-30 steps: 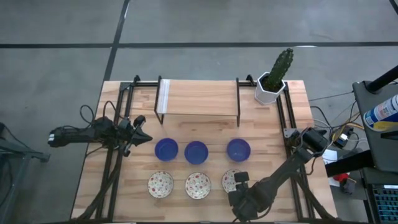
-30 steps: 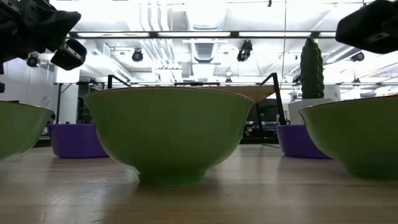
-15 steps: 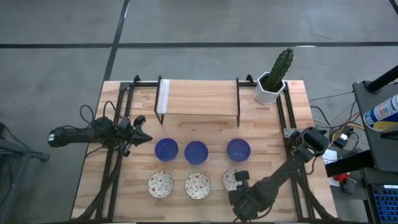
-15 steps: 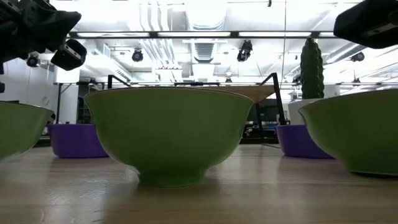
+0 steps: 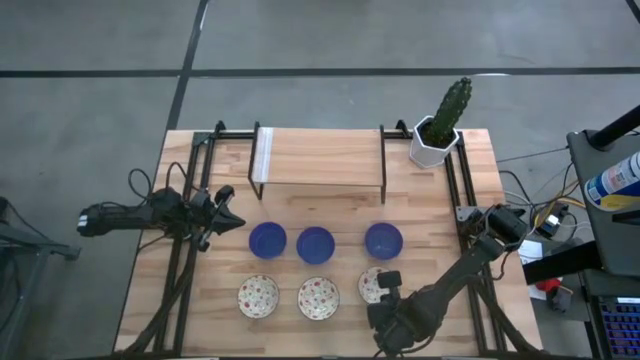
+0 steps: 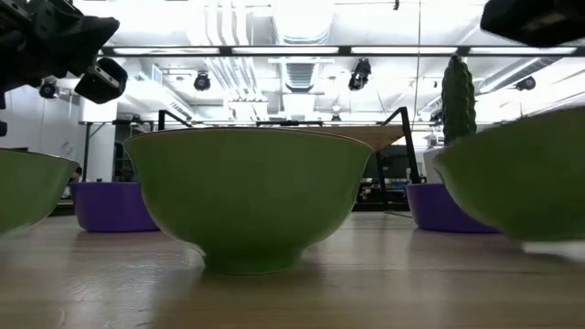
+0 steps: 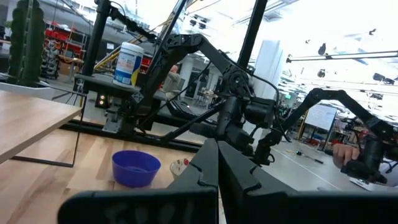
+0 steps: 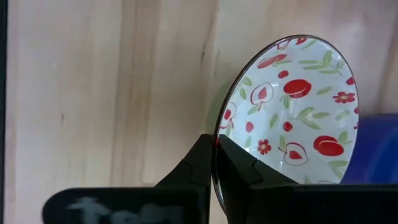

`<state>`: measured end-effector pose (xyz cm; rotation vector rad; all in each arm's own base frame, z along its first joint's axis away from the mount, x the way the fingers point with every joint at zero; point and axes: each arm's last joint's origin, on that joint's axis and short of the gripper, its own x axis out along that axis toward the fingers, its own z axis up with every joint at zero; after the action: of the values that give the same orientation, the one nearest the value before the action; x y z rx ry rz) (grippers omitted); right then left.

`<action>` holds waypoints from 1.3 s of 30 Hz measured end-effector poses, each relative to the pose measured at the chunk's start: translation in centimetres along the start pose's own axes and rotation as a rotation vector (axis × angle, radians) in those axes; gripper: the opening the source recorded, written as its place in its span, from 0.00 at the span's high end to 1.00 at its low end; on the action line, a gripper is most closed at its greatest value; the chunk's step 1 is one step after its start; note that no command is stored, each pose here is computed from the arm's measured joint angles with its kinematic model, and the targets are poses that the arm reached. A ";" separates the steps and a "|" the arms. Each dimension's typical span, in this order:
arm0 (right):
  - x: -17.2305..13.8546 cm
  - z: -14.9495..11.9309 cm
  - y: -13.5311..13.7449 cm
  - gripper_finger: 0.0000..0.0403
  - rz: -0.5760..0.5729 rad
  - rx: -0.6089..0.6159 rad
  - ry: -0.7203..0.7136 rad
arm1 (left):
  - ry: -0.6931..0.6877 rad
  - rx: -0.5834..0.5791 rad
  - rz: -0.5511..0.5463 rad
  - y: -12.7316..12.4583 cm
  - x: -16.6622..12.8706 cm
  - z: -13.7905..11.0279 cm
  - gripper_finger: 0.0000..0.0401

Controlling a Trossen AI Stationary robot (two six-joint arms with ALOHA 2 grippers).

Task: Pick & Place Mini bowls
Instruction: Put the right white bowl on the shelf

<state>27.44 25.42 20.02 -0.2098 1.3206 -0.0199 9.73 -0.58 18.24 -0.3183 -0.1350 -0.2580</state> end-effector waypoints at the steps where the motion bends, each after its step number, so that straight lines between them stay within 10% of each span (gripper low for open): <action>1: -0.2 0.1 0.0 0.97 -0.002 0.001 -0.005 | 0.000 0.000 0.000 0.0 0.0 0.0 1.00; 21: -3.6 1.1 -2.0 0.97 -0.245 -0.041 -0.035 | 0.006 -0.002 0.003 0.0 0.0 -0.1 1.00; 39: -8.0 6.7 -9.8 0.97 -0.338 -0.116 -0.074 | 0.025 -0.021 0.010 0.1 0.0 -0.3 1.00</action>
<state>32.97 17.84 30.81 -0.5257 1.2017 -0.2201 9.77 -0.58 17.98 -0.3365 -0.1057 -0.2539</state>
